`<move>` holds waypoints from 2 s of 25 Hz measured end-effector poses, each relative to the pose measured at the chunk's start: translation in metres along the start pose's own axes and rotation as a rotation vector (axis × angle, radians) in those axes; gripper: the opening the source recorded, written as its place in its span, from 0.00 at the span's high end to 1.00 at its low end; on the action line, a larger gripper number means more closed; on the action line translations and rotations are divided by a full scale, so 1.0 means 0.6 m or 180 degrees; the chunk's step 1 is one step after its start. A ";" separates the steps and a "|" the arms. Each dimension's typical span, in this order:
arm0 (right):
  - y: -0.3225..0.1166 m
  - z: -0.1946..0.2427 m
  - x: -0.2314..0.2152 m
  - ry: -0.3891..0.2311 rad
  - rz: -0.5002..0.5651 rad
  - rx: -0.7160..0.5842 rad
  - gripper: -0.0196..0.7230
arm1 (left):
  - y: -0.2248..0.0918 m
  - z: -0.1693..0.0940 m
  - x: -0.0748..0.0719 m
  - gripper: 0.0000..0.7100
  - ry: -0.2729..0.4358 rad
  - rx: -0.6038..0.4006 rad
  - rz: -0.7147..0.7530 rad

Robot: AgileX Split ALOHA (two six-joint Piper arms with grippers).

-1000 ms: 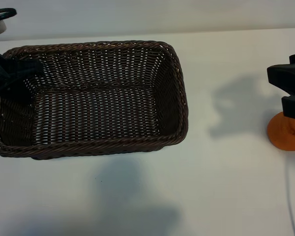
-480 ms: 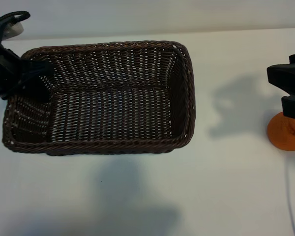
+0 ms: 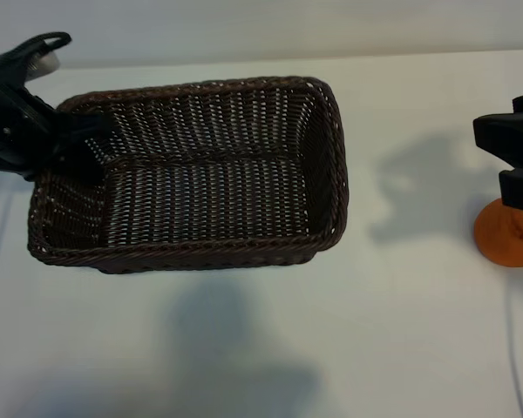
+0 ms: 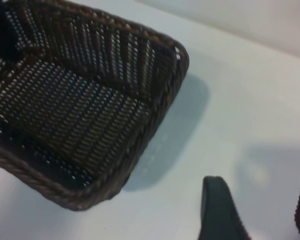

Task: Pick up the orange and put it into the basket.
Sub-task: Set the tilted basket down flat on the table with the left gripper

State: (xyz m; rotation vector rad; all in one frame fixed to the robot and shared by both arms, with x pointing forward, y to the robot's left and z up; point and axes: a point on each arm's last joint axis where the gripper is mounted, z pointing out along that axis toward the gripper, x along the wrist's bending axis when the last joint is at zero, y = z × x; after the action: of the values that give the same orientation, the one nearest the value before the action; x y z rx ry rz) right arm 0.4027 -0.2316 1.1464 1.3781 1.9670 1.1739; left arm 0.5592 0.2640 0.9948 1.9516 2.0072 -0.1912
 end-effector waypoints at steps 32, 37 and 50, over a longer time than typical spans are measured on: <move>0.000 0.000 0.000 -0.0001 0.0000 -0.0009 0.46 | 0.025 0.118 -0.016 0.78 0.0098 0.0042 0.0134; 0.000 0.000 0.000 -0.0001 0.0000 -0.0009 0.46 | 0.023 0.137 -0.027 0.78 0.0106 0.0073 0.0205; 0.000 0.000 0.000 -0.0001 0.0000 -0.0009 0.46 | 0.022 0.163 -0.026 0.78 0.0067 0.0175 0.0086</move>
State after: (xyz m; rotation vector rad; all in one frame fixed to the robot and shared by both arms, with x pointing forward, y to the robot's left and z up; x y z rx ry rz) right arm 0.4028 -0.2316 1.1466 1.3768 1.9646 1.1759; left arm 0.5861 0.2185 0.9102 2.0212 2.0076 -0.2224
